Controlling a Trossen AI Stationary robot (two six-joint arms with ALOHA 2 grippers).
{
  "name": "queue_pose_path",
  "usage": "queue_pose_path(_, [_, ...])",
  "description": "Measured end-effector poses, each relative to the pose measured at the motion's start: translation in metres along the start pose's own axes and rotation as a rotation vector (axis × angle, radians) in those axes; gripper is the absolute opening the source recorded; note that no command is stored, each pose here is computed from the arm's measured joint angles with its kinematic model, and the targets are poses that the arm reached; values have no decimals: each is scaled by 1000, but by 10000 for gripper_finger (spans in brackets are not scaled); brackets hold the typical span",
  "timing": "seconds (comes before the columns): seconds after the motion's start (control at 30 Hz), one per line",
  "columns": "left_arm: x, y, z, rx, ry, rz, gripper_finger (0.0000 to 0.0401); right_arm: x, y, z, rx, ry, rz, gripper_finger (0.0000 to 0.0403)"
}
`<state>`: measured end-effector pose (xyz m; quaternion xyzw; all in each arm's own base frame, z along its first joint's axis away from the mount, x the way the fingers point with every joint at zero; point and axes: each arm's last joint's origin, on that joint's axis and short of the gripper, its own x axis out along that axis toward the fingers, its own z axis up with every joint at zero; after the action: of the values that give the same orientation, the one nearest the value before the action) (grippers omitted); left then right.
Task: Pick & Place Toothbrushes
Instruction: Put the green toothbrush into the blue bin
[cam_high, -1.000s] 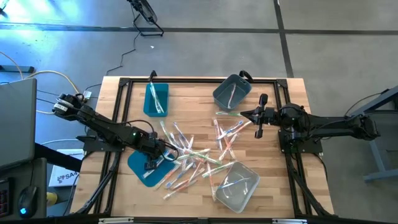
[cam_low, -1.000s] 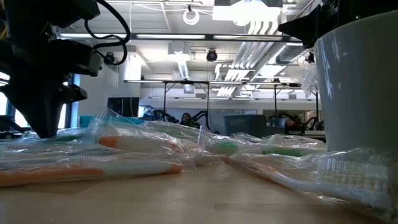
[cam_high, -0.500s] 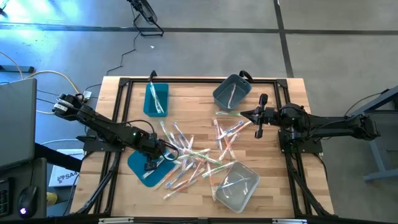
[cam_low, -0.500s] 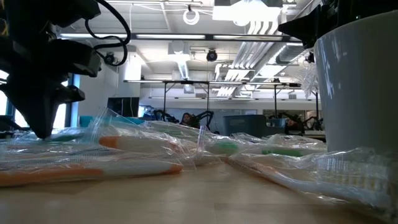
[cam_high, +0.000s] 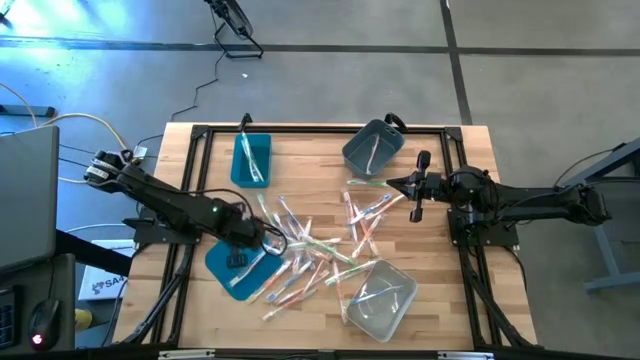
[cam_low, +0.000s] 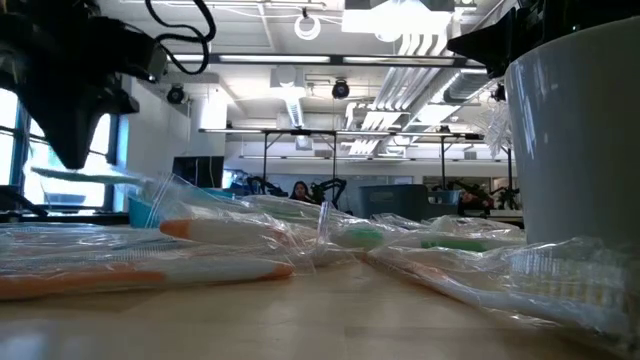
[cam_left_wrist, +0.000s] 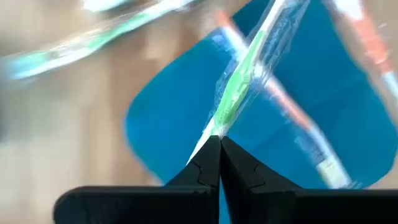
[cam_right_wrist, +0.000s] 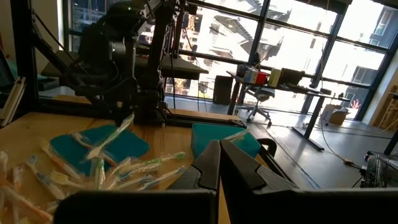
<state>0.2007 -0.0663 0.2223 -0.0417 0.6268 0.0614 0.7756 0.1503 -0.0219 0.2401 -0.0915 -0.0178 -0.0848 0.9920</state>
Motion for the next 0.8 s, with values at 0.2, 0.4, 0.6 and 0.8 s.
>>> queue_pose_path(0.2, [-37, 7, 2, 0, 47, 153, 0, 0, 0, 0, 0, 0, 0, 3])
queue_pose_path(0.4, [-71, 14, 4, -29, 38, 273, 0, 0, 0, 0, 0, 0, 0, 3])
queue_pose_path(0.6, [-94, 26, -8, -119, -47, 378, 0, 0, 0, 0, 0, 0, 0, 3])
queue_pose_path(0.8, [-117, 41, -24, -245, -257, 423, 0, 0, 0, 0, 0, 0, 0, 3])
